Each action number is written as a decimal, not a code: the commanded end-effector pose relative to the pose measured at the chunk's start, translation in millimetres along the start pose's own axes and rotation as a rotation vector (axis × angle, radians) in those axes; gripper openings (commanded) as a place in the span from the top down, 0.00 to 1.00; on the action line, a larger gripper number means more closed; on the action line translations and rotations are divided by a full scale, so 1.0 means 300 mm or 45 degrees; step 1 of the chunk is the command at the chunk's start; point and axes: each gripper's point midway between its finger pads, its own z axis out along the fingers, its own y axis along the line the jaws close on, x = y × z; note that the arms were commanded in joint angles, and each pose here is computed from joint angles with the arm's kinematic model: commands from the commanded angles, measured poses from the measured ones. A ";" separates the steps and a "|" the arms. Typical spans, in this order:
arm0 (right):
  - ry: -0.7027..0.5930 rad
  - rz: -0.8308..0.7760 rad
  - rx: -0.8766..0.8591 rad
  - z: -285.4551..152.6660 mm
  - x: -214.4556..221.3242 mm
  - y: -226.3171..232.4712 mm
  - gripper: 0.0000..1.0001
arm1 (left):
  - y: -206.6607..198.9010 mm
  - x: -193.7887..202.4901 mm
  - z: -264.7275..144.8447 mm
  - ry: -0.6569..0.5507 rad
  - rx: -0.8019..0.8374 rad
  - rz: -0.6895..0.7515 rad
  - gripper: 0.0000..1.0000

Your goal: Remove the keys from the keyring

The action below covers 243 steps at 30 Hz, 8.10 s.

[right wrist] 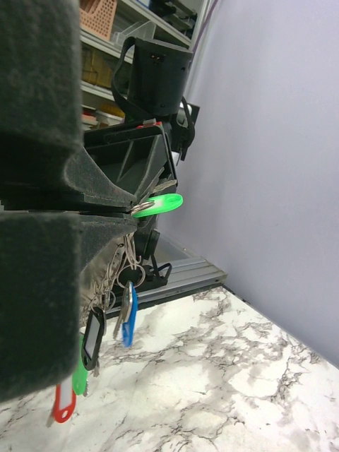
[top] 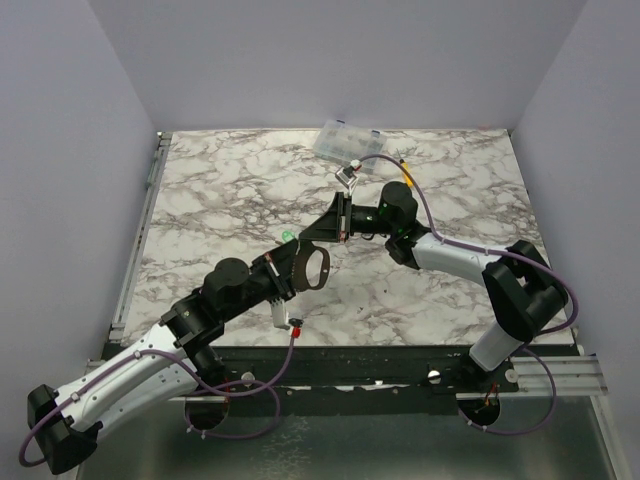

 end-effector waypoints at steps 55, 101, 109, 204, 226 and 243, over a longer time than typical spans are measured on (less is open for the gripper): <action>0.388 -1.340 -0.507 -0.098 0.267 -0.053 0.49 | 0.021 -0.168 -0.061 -0.349 0.006 0.002 1.00; 0.288 -1.091 -0.484 -0.063 0.272 -0.006 0.99 | -0.087 -0.230 -0.099 -0.382 0.048 -0.012 1.00; 0.292 -1.094 -0.492 -0.064 0.274 -0.010 0.99 | -0.083 -0.233 -0.097 -0.392 0.045 -0.012 1.00; 0.385 -1.209 -0.254 -0.267 -0.028 0.058 0.44 | 0.201 -0.105 0.023 -0.394 0.690 -1.954 1.00; 0.557 -1.179 -0.394 -0.181 0.144 0.042 0.51 | 0.227 -0.118 0.020 -0.518 0.665 -1.805 1.00; 0.581 -1.189 -0.454 -0.163 0.167 0.076 0.75 | 0.204 -0.101 0.019 -0.467 0.653 -1.804 1.00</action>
